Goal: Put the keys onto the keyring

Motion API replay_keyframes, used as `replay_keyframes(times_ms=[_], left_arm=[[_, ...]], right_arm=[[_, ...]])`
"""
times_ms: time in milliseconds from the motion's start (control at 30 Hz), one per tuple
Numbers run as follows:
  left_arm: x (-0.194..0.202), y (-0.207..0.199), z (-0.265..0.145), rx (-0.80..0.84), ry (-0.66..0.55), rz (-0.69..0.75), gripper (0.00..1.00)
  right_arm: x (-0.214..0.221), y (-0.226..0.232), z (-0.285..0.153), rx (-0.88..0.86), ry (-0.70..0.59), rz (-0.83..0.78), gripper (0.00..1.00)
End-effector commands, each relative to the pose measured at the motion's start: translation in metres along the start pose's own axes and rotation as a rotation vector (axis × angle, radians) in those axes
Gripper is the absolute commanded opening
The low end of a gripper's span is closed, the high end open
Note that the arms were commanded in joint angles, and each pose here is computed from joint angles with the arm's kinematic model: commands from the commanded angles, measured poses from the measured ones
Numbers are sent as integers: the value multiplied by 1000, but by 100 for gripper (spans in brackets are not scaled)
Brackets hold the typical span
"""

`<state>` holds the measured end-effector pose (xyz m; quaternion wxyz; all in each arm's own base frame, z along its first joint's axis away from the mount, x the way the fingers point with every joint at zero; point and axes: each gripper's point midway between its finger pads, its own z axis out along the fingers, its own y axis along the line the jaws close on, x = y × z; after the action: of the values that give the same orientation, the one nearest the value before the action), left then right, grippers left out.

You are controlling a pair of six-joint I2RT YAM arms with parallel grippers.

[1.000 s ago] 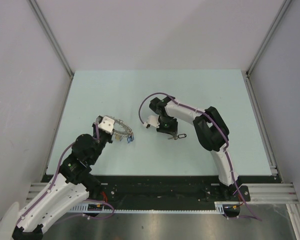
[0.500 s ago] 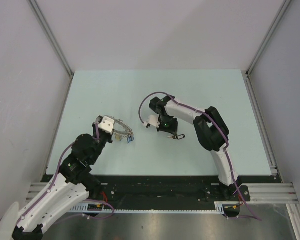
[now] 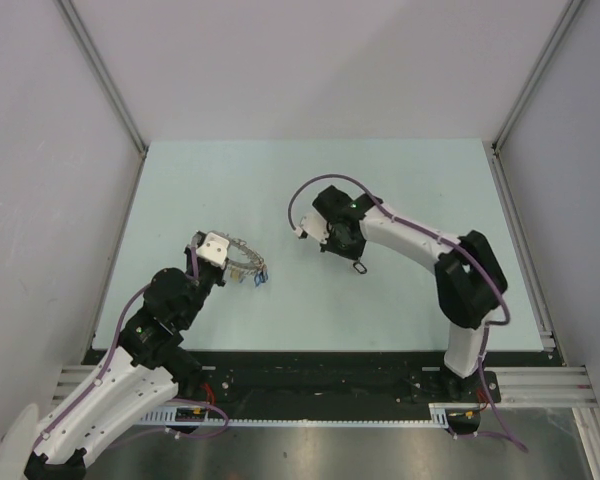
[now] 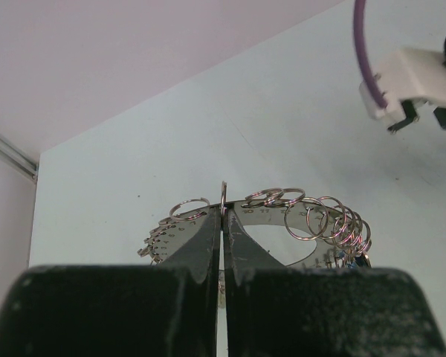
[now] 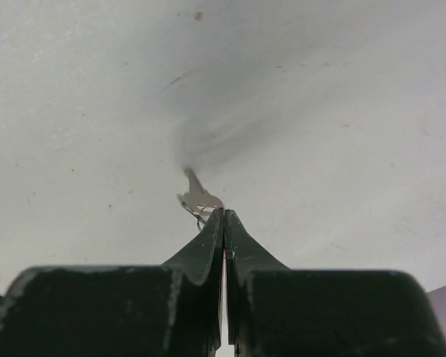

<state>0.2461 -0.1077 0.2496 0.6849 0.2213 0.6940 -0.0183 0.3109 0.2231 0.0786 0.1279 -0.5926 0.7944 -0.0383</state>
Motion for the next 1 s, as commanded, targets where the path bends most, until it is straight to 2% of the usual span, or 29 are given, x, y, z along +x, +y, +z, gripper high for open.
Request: replay_keyframes(times_ms=[0,33,67,100,133,167,200,233,267,333,367,433,467,533,567,633,667,733,767,900,933,967], left_arm=[[-30,10,1,-38,-113,-44,2],[-29,9,1,-38,-112,-45,2],[-29,10,1,-39,-110,-44,2],[-28,9,1,-37,-109,-45,2],[-28,9,1,-37,-108,-45,2],[-28,9,1,-38,-109,-46,2],[-28,9,1,-38,-107,-45,2],[-27,9,1,-37,-106,-48,2],[-26,9,1,-37,-105,-46,2],[-30,10,2,-46,-125,-52,2],[-31,10,2,-48,-127,-54,2],[-29,10,2,-51,-126,-54,2],[-29,10,2,-50,-130,-55,2],[-29,11,2,-59,-133,-58,2],[-28,12,2,-64,-133,-59,2],[-27,14,2,-78,-135,-60,2],[-27,15,2,-84,-139,-61,2],[-26,17,1,-96,-145,-62,2],[-27,19,1,-105,-154,-65,2],[-26,20,0,-118,-160,-61,2],[-25,21,0,-121,-159,-59,2],[-24,20,0,-120,-160,-59,2]], right_arm=[[-32,-30,-40,254,-273,119,0],[-33,-29,-42,279,-307,151,0],[-48,-44,-69,376,-436,195,0],[-38,-33,-56,370,-444,204,0],[-41,-31,-62,387,-506,247,0],[-58,-42,-91,458,-664,287,0],[-47,-29,-75,449,-671,291,0],[-54,-24,-82,465,-737,299,0],[-64,-27,-101,498,-858,342,0],[-61,-9,-89,486,-903,358,0],[-70,-9,-102,483,-1006,419,0],[-68,3,-91,441,-1058,457,0],[-78,6,-102,433,-1137,482,0],[-83,16,-90,410,-1157,526,0],[-97,25,-99,403,-1216,520,0],[-105,31,-81,422,-1203,512,0],[-116,37,-88,421,-1263,517,0],[-119,42,-70,432,-1249,538,0],[-124,46,-73,434,-1287,551,0],[-109,57,-47,485,-1282,606,0],[-105,55,-51,499,-1314,650,0],[-94,62,-37,495,-1281,652,0]])
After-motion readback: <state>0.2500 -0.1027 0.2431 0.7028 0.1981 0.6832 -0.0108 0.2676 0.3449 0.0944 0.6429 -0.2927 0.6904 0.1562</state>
